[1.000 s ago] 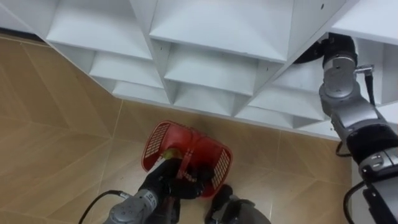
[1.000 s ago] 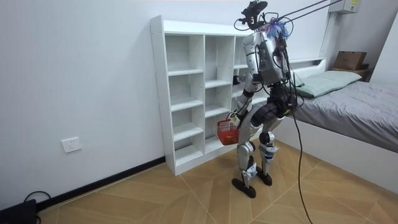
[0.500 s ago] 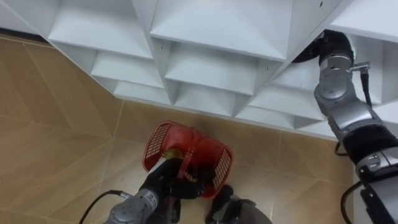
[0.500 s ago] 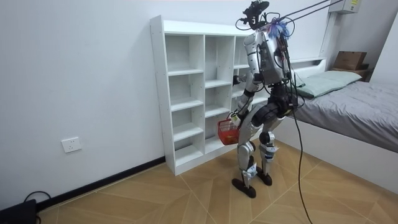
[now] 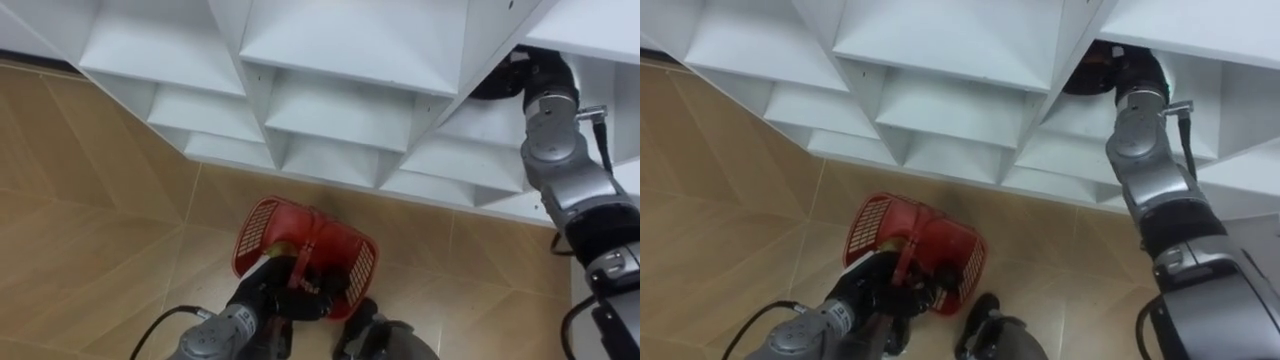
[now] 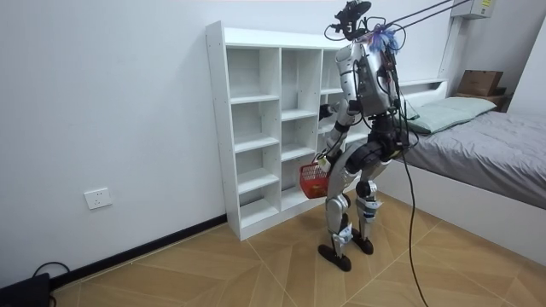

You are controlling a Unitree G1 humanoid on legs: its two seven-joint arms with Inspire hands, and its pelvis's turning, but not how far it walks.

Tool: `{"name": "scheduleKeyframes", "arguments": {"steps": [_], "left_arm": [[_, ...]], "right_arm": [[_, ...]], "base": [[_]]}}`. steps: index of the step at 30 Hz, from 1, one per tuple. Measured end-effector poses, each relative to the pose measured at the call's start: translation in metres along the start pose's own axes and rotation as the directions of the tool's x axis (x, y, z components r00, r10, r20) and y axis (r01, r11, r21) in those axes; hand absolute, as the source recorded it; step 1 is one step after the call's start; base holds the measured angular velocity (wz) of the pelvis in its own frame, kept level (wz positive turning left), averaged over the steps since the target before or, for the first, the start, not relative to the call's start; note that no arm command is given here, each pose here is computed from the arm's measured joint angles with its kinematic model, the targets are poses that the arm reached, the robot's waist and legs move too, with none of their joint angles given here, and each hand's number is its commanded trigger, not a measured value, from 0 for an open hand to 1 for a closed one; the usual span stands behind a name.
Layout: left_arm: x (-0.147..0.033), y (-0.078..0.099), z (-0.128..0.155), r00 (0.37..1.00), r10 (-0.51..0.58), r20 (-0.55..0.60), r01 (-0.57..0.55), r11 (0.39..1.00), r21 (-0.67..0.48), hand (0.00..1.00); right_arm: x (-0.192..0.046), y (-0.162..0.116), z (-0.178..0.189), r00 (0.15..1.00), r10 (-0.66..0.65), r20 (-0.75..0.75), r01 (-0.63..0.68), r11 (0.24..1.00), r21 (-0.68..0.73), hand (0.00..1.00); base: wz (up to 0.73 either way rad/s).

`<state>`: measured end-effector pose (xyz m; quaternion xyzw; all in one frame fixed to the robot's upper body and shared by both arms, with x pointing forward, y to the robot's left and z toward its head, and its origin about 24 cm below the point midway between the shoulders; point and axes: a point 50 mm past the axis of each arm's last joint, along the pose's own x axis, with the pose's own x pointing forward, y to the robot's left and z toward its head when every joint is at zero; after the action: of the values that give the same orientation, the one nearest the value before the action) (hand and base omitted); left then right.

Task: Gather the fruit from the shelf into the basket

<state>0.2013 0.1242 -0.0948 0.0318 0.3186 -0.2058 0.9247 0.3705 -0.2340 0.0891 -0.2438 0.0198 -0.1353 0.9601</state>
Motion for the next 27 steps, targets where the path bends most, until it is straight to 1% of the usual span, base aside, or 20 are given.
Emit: {"name": "scheduleKeyframes", "arguments": {"steps": [5,9,15,20,27], "left_arm": [[0.001,-0.001,0.0,1.0,-0.004,-0.017,0.004,1.0,-0.001,1.0],[0.002,-0.002,0.0,1.0,-0.005,-0.024,0.004,1.0,-0.006,1.0],[0.001,-0.003,-0.002,0.999,-0.005,-0.033,0.005,1.0,-0.008,1.0],[0.002,-0.003,-0.002,0.999,-0.009,-0.032,0.009,1.0,-0.008,1.0],[0.001,-0.001,-0.002,0.999,0.001,-0.032,-0.002,1.0,-0.016,1.0]], "right_arm": [[-0.001,-0.001,-0.005,1.0,0.009,-0.026,-0.007,0.997,0.076,1.0],[-0.001,-0.003,-0.007,0.999,0.018,-0.034,-0.015,0.996,0.092,1.0],[-0.003,-0.005,-0.017,0.997,0.016,-0.075,-0.003,0.986,0.168,1.0],[-0.008,0.0,-0.03,0.988,0.066,-0.137,-0.027,0.962,0.271,1.0],[-0.018,0.006,-0.046,0.975,0.141,-0.174,-0.071,0.931,0.359,1.0]], "base": [[0.0],[0.0],[0.04],[-0.01],[0.0]]}}
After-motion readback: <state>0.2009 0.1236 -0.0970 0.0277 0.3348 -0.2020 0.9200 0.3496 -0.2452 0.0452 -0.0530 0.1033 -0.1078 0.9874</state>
